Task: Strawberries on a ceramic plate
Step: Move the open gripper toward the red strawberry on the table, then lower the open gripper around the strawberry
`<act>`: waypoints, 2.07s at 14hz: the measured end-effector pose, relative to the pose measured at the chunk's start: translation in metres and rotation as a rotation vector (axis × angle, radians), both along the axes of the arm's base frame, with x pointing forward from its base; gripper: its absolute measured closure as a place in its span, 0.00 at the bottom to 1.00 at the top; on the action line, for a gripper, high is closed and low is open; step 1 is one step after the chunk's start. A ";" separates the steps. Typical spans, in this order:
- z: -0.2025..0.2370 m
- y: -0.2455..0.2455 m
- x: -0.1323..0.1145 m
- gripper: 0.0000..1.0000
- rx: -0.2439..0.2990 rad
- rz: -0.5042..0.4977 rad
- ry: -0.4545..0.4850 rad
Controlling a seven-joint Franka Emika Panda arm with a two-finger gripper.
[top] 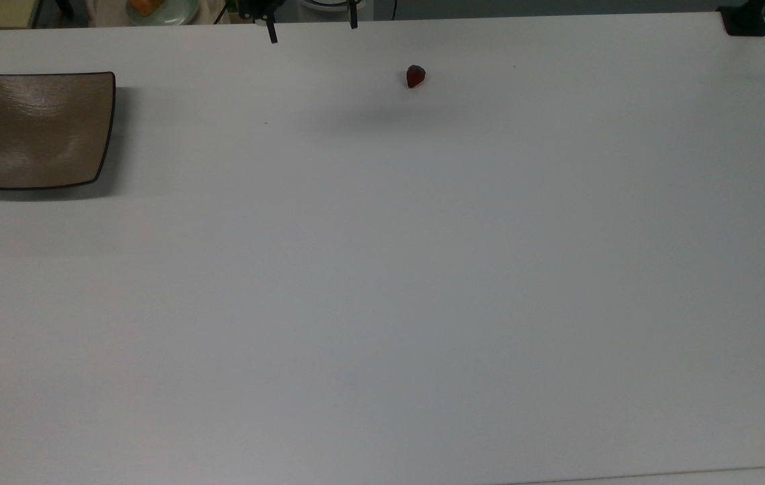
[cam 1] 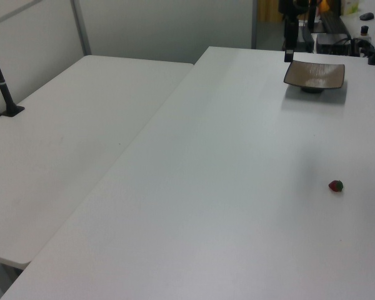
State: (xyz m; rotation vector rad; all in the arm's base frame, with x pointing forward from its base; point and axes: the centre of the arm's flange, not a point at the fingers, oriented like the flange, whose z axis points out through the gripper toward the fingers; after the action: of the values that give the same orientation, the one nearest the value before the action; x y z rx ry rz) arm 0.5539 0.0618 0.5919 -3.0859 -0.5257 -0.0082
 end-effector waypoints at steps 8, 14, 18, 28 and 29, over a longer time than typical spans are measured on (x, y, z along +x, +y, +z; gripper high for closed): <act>-0.055 0.057 -0.023 0.00 -0.013 0.221 0.119; -0.088 0.109 -0.063 0.00 -0.050 0.262 0.228; -0.142 0.145 -0.098 0.00 -0.091 0.325 0.311; -0.225 0.132 -0.125 0.00 -0.102 0.322 0.346; -0.233 0.130 -0.128 0.00 -0.100 0.322 0.341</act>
State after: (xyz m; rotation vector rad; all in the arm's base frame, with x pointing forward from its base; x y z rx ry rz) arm 0.4263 0.1921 0.3585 -2.9545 -1.0126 0.5495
